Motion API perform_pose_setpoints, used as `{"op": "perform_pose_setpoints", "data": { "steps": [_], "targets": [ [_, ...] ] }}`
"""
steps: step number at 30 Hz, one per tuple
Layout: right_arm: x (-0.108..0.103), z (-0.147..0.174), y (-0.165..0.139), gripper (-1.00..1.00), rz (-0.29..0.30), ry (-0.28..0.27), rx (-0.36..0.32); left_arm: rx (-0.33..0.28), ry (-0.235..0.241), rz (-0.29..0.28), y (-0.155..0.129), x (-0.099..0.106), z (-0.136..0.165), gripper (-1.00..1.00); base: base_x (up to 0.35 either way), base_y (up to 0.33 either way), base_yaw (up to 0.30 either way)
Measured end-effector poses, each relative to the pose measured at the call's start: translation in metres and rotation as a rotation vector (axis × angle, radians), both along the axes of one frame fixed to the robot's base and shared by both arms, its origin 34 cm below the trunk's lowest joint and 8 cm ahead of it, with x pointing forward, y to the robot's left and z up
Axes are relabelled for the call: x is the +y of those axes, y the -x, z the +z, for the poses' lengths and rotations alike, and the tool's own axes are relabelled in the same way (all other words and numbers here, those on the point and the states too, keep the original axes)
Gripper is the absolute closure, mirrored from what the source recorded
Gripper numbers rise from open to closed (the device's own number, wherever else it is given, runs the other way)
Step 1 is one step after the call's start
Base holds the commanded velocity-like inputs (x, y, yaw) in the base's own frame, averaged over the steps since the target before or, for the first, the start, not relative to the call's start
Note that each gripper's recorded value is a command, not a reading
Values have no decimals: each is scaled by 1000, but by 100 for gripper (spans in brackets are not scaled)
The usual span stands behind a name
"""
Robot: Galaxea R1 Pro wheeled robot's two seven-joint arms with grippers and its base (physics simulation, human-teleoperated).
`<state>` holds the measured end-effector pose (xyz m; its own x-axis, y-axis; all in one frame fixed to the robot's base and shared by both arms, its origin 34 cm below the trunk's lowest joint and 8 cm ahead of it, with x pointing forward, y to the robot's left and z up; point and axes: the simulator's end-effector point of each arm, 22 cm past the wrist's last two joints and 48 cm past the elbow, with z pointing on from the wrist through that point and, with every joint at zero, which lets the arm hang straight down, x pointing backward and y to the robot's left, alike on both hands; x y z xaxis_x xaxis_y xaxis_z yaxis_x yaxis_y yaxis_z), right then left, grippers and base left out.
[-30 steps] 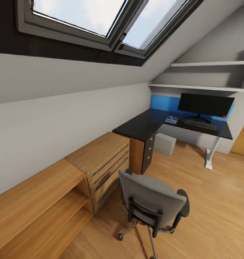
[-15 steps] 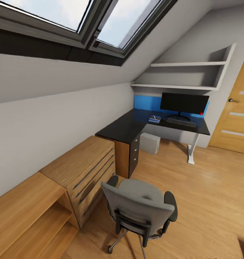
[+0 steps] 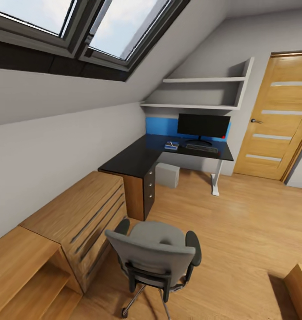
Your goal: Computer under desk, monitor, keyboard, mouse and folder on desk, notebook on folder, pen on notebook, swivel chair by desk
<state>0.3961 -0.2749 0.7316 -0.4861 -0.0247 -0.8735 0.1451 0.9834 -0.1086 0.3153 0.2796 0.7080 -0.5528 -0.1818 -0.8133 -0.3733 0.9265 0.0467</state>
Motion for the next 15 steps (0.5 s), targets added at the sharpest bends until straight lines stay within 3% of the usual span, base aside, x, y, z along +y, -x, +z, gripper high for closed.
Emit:
{"op": "perform_pose_setpoints", "data": {
  "steps": [6,15],
  "targets": [
    [0,0,0,-100,0,0,0,0,0,0,0,0,0,-100,-18,130,-297],
    [0,0,-1,-100,-1,0,-1,0,0,0,0,0,0,-100,-76,283,-297]
  ]
}}
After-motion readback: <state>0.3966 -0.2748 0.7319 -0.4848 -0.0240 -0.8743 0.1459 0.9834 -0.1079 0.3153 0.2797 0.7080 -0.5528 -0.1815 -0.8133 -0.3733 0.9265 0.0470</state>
